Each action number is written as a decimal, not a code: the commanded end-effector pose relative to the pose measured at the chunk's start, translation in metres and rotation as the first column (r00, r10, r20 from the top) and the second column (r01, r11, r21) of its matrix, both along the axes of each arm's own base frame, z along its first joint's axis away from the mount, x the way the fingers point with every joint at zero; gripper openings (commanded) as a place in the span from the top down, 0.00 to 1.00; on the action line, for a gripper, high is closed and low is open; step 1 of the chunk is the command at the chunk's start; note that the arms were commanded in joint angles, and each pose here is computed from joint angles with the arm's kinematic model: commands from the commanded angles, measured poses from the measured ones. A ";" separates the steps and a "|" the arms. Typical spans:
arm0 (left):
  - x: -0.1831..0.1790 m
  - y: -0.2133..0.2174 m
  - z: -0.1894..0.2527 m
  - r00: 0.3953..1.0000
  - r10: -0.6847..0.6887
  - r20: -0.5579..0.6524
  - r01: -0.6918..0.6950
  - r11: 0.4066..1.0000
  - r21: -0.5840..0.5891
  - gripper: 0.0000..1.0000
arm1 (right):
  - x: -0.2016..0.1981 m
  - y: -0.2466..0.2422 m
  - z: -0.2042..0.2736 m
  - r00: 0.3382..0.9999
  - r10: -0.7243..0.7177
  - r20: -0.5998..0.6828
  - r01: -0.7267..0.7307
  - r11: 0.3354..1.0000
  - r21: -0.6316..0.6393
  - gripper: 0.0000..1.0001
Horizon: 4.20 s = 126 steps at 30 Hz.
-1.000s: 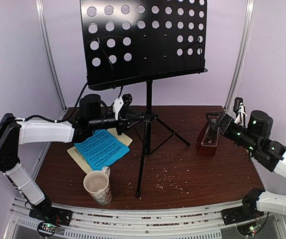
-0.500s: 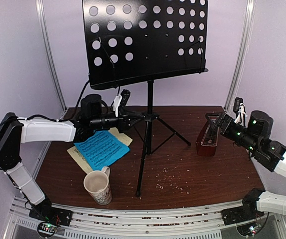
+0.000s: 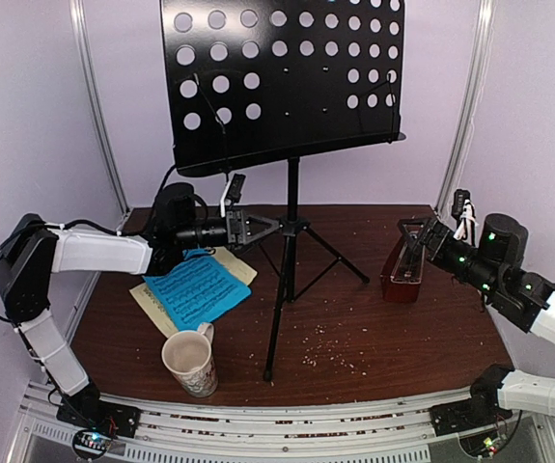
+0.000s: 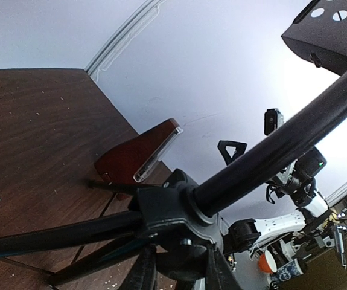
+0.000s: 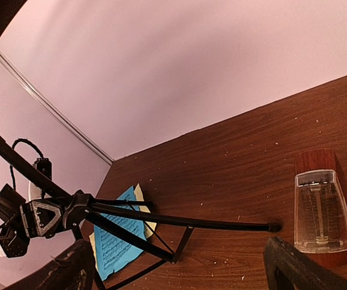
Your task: Pack up the instrument practice props
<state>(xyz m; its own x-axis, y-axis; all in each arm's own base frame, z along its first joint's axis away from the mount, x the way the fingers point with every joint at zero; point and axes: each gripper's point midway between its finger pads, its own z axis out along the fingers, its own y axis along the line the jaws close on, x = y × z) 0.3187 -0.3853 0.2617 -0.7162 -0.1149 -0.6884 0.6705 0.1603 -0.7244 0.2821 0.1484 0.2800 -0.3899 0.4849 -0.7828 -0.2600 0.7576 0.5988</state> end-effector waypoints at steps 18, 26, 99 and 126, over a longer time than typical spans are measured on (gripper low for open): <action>-0.022 0.027 0.011 0.922 0.173 0.348 -0.206 0.977 0.061 0.36 | 0.007 0.126 0.039 0.884 0.399 0.242 -0.407 0.913 -0.020 0.08; -0.065 0.006 -0.021 0.934 0.128 0.333 -0.168 0.981 0.093 0.44 | 0.019 0.164 0.059 0.807 0.421 0.415 -0.464 0.886 0.001 0.18; -0.081 -0.021 -0.008 0.703 0.132 0.699 -0.163 0.986 -0.023 1.00 | -0.002 0.228 0.075 0.661 0.564 0.496 -0.536 0.817 -0.215 0.47; -0.097 -0.030 -0.003 0.692 0.085 0.717 -0.053 0.996 -0.067 1.00 | 0.026 0.246 -0.002 0.703 0.611 0.364 -0.548 0.791 -0.270 0.05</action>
<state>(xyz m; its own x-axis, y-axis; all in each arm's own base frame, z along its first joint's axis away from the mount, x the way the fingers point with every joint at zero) 0.2322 -0.4124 0.2060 -0.1408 -0.0244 -0.9897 0.9494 0.2803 -0.1419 0.3049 0.3882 0.2659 -0.2199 0.1331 -0.9664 -0.8540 0.4526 0.2566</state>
